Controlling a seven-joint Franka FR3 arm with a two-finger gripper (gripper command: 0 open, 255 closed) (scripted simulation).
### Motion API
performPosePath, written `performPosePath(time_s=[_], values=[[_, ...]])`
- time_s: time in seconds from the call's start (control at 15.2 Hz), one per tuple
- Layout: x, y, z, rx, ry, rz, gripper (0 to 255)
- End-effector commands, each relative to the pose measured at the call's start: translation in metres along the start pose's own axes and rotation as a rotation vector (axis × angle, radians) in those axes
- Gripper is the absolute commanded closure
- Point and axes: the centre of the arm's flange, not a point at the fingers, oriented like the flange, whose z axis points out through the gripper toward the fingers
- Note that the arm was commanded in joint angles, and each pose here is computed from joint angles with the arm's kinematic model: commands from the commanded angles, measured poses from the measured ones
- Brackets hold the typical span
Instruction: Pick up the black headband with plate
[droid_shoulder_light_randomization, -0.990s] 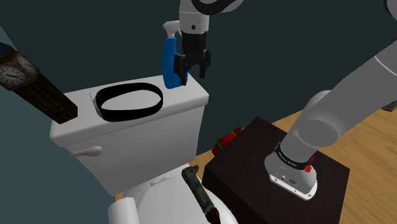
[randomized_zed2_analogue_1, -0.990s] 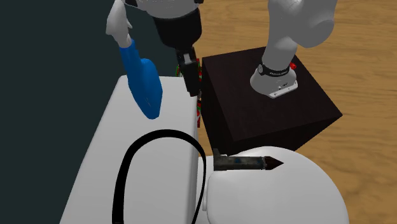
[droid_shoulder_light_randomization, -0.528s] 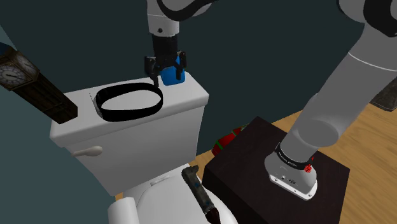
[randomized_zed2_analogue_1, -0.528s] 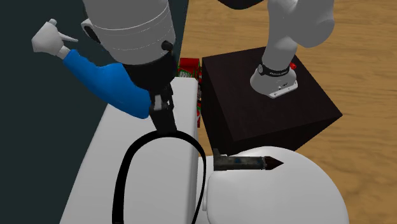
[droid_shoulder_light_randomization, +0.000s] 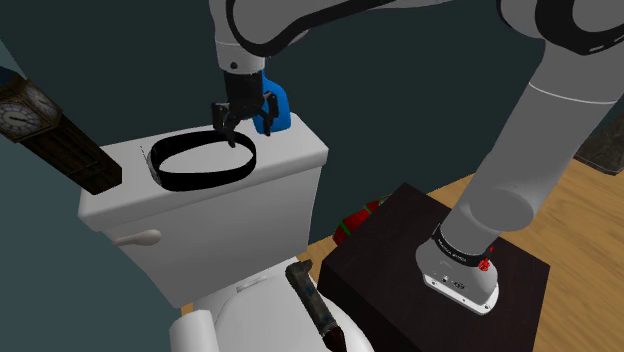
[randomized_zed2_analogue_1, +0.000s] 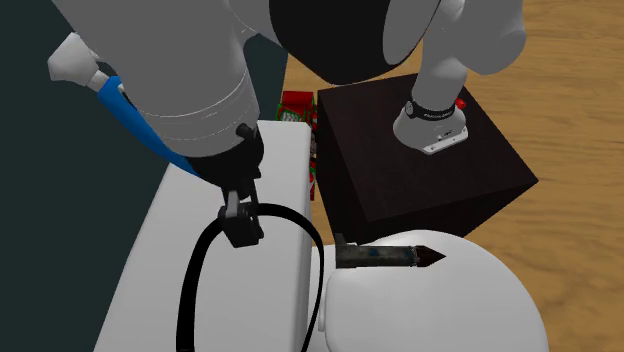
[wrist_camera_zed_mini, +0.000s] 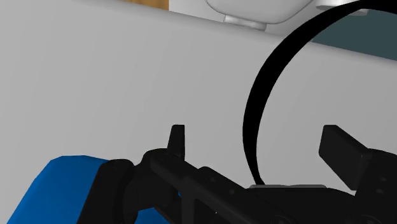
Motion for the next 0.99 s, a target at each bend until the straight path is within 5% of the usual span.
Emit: performPosePath(time_s=[0.0,0.13,0.2,0.92], values=[[0.001,-0.001,0.011,0.000,0.000,0.000,0],[0.001,0.000,0.014,0.000,0.000,0.000,0],[0.001,0.000,0.015,0.000,0.000,0.000,255],[0.001,-0.001,0.003,0.000,0.000,0.000,255]])
